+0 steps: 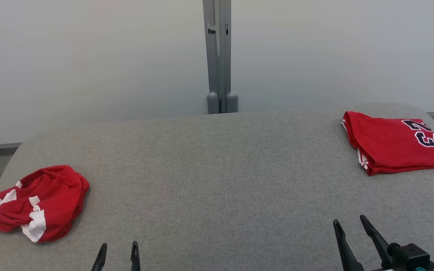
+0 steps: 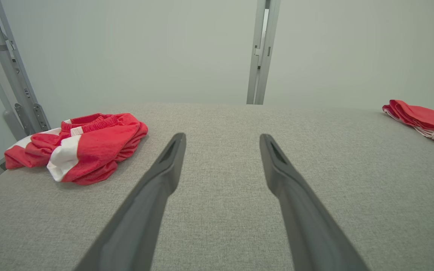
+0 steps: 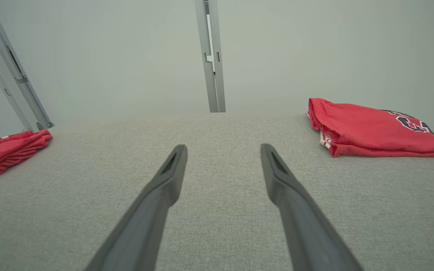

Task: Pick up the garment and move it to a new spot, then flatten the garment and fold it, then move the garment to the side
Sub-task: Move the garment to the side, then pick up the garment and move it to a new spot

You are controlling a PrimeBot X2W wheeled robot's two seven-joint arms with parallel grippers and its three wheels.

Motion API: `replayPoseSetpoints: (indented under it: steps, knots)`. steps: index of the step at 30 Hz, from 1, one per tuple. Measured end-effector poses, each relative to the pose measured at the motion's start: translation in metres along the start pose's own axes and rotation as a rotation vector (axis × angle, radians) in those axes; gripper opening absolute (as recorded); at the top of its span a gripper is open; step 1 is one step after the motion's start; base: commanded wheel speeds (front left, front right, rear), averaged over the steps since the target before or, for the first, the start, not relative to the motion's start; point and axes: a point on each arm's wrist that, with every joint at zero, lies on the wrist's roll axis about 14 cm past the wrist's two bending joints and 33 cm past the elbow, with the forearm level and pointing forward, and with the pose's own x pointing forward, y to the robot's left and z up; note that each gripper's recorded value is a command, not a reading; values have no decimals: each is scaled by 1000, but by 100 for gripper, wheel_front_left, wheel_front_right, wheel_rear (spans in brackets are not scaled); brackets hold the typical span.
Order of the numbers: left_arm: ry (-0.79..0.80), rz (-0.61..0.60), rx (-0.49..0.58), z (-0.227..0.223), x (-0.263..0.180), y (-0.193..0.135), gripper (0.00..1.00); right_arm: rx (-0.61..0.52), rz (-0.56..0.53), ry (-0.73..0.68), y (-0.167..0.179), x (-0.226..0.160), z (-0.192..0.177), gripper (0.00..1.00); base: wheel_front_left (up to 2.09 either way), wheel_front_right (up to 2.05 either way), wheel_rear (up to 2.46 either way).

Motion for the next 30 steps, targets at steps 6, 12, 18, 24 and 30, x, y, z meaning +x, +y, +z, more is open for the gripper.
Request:
replayPoseSetpoints:
  steps: [6, 12, 18, 24, 30]
  knots:
    - [6, -4, 3, -1, 1, 0, 100, 6, -6, 4, 0, 0, -2, 100, 0, 0, 0]
    - [15, -2, 4, -4, 1, 1, 100, 10, -8, 10, 0, 1, -3, 100, 0, 0, 0]
    - [26, 19, 4, -8, -1, 7, 100, 16, 5, 23, 5, 4, -7, 100, 0, 0, 0]
    - [17, 89, 8, -6, -9, 27, 100, 27, 79, 52, 27, 14, -15, 100, 0, 0, 0]
    - [17, 193, 10, -6, -25, 52, 100, 39, 184, 63, 59, 32, -18, 100, 0, 0, 0]
